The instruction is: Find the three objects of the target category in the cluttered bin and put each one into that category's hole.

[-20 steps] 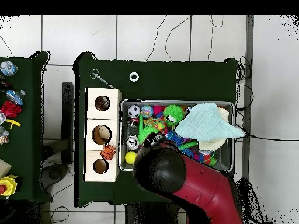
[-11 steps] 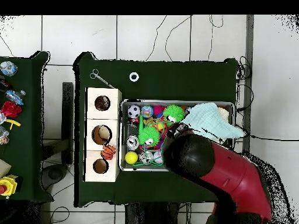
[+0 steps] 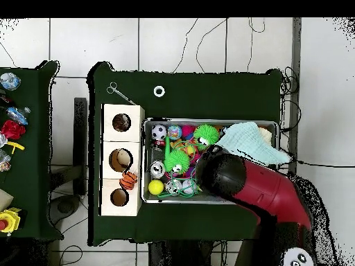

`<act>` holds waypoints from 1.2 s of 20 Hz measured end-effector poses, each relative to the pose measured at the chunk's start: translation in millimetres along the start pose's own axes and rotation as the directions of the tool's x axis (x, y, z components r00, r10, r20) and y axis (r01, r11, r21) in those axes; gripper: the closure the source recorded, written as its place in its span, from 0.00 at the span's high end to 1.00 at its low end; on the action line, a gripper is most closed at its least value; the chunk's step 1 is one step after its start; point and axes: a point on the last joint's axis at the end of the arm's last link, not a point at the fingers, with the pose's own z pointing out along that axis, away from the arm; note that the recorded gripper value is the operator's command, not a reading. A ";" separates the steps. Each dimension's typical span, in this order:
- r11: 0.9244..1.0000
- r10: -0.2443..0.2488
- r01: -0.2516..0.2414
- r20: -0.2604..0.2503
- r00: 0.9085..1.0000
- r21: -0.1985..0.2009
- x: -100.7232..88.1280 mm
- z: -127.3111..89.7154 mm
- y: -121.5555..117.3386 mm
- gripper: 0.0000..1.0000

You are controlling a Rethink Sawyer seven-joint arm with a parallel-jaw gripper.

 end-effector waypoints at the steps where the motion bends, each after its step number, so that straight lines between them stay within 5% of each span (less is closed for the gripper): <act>1: 1.000 -0.009 0.009 0.006 1.000 0.001 1.3 4.1 3.1 1.00; 7: 0.997 -0.077 0.077 0.058 0.995 -0.004 15.1 20.0 37.7 1.00; 13: 0.981 -0.191 0.192 0.071 0.979 -0.017 57.5 9.2 102.6 1.00; 18: 0.962 -0.270 0.273 0.062 0.961 -0.033 116.9 -6.2 161.1 1.00; 24: 0.958 -0.278 0.280 0.040 0.960 -0.056 162.5 -8.2 181.3 1.00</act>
